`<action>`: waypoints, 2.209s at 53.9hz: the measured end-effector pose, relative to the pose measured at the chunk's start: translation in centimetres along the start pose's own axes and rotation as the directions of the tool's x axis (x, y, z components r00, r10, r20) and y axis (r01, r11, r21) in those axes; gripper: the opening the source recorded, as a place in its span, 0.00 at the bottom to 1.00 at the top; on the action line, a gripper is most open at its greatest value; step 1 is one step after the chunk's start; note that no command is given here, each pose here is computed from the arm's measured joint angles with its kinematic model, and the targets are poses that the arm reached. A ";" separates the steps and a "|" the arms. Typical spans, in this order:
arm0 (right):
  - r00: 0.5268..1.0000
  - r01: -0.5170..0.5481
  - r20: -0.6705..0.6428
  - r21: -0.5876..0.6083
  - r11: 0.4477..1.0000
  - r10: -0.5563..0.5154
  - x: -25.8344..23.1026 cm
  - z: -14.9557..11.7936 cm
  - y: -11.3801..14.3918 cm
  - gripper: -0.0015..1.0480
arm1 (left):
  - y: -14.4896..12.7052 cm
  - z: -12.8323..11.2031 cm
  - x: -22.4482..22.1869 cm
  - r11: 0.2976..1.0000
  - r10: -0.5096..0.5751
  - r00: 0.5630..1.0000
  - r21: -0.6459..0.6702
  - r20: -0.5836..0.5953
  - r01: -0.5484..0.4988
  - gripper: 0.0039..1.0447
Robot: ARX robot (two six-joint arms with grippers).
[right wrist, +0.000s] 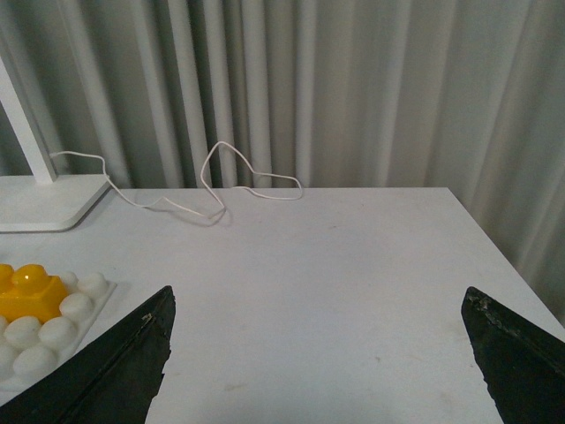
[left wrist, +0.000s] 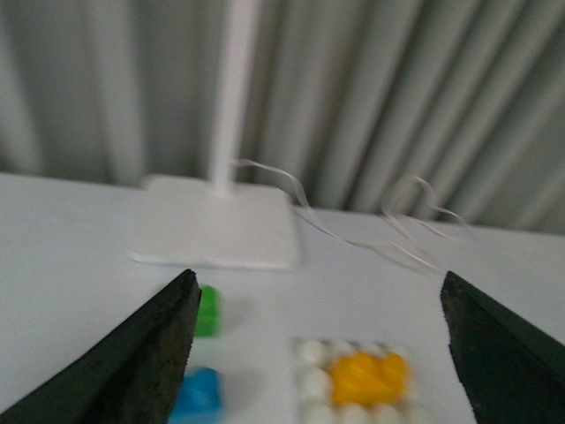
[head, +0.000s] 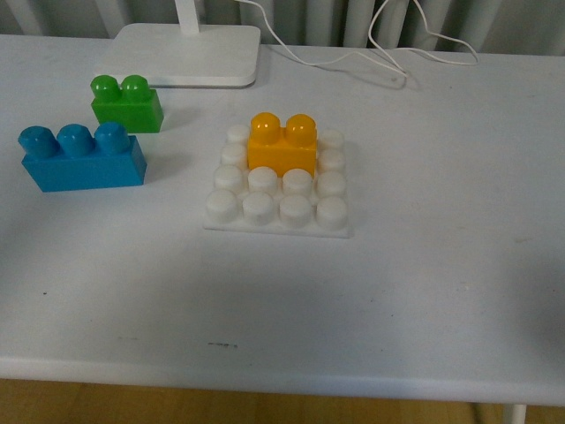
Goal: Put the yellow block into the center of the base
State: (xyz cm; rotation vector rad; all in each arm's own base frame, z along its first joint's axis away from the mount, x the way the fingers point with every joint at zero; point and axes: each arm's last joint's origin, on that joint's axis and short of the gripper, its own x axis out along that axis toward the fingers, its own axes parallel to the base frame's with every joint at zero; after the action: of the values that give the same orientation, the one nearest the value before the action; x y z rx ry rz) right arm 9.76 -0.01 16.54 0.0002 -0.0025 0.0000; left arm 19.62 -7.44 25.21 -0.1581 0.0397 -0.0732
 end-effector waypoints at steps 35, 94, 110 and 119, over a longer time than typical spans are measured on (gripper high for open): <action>1.000 0.001 0.000 0.000 1.000 -0.001 0.0 0.0 0.0 0.91 | 6.7 -5.8 -6.1 0.987 0.062 0.997 0.149 0.039 -0.067 0.04; 1.000 0.000 0.000 0.000 1.000 0.000 0.0 0.0 0.0 0.91 | 8.0 -7.6 -9.5 0.986 0.068 0.997 0.149 0.039 -0.074 0.04; 1.000 0.001 0.000 0.000 1.000 -0.001 0.0 0.0 0.0 0.91 | 8.0 -7.7 -10.1 0.986 0.066 0.996 0.149 0.053 -0.073 0.04; 1.000 0.000 0.000 0.000 1.000 0.000 0.0 0.0 0.0 0.91 | 8.0 -7.7 -10.1 0.986 0.066 0.996 0.149 0.054 -0.073 0.04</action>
State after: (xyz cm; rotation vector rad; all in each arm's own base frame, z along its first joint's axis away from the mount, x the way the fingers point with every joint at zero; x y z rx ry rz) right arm 9.76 -0.01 16.54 0.0002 -0.0025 -0.0004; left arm 9.73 -0.02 16.73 -0.0067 -0.0093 -0.0023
